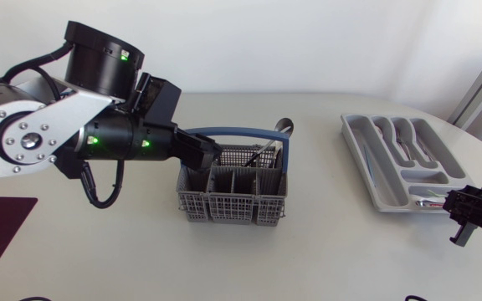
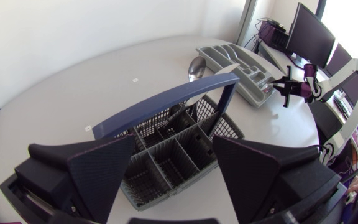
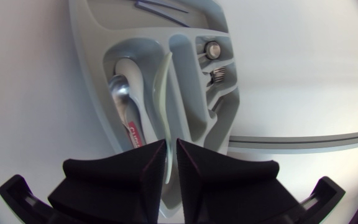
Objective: Sort the cutlery from the basket into the organizer compartments.
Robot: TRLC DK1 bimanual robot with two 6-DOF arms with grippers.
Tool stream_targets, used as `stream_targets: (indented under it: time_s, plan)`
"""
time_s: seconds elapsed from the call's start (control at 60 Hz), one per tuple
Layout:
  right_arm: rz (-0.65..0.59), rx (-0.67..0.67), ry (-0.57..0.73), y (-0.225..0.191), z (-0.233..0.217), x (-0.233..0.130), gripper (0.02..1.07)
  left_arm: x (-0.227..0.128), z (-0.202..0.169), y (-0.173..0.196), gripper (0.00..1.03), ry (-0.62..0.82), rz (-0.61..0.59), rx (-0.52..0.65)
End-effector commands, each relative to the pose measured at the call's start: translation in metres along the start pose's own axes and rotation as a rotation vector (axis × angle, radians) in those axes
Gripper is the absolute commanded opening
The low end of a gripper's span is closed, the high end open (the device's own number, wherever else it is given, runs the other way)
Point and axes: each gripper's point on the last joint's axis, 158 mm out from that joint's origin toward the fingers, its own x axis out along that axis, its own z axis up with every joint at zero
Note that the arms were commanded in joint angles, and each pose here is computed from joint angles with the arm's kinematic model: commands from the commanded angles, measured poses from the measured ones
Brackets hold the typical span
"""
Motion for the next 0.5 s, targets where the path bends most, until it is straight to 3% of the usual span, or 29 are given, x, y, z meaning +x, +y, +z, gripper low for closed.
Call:
stream_targets:
  time_s: [0.0, 0.3, 0.483]
  plan:
    - [0.045, -0.029, -0.007, 0.023, 0.006, 0.002, 0.36, 0.000, -0.007, -0.002, 0.86, 0.018, -0.002, 0.017]
    - [0.028, -0.035, -0.001, 0.016, 0.005, -0.002, 0.74, -0.004, -0.006, -0.004, 0.86, 0.016, -0.006, 0.024]
    - [-0.035, -0.018, 0.011, -0.011, 0.001, -0.017, 0.85, -0.003, -0.010, -0.004, 0.86, 0.024, -0.004, 0.024]
